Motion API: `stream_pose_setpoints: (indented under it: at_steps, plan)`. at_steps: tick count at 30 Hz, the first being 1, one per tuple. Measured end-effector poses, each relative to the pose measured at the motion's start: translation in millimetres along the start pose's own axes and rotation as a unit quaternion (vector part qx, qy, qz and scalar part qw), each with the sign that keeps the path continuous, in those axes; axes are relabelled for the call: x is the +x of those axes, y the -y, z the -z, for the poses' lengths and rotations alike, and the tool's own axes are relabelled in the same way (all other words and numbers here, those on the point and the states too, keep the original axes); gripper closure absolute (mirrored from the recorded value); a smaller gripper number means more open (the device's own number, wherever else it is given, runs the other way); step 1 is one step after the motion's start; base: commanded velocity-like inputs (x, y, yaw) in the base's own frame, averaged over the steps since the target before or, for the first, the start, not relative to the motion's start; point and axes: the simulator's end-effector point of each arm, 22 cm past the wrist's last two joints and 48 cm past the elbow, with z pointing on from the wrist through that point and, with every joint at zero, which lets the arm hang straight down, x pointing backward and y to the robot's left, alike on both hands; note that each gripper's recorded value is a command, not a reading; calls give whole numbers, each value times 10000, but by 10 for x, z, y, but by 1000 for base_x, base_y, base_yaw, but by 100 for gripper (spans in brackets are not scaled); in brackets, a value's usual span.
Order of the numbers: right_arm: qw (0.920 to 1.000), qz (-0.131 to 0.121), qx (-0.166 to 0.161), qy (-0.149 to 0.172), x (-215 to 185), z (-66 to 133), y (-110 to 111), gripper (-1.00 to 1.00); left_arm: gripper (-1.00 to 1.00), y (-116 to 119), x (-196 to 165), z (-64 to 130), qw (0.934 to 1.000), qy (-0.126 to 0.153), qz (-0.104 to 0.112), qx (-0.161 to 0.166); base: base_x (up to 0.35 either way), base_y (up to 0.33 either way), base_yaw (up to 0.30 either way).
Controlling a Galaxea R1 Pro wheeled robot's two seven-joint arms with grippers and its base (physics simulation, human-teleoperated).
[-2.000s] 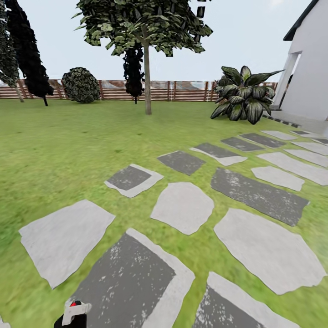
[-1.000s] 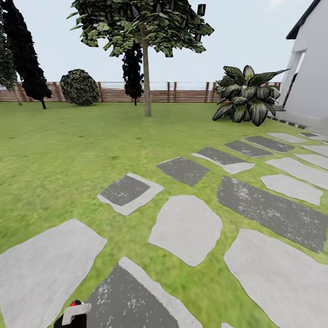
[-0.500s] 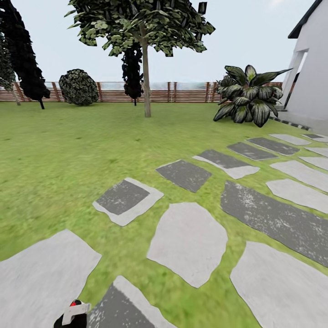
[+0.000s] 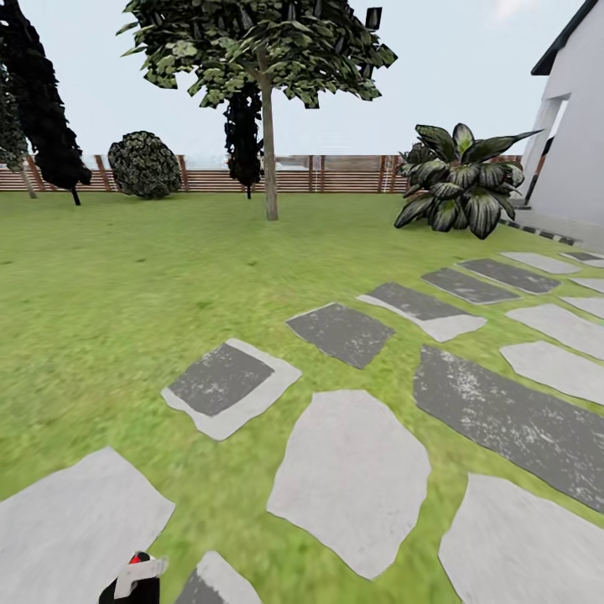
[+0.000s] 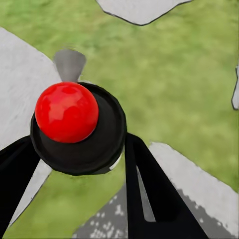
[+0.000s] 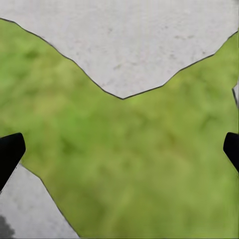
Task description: In the garden, pick up the pesticide atomizer on the floor and spray pesticide onto both trees until each tree trunk is fully covered.
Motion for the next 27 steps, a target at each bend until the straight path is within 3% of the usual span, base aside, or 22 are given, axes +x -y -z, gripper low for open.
stream_pose_setpoints:
  at_steps: [27]
  plan:
    - [10000, 0, 0, 0, 0, 0, 0, -100, 100, 0, -3, 0, 10000, 7, 0, 0, 339, 0, 0]
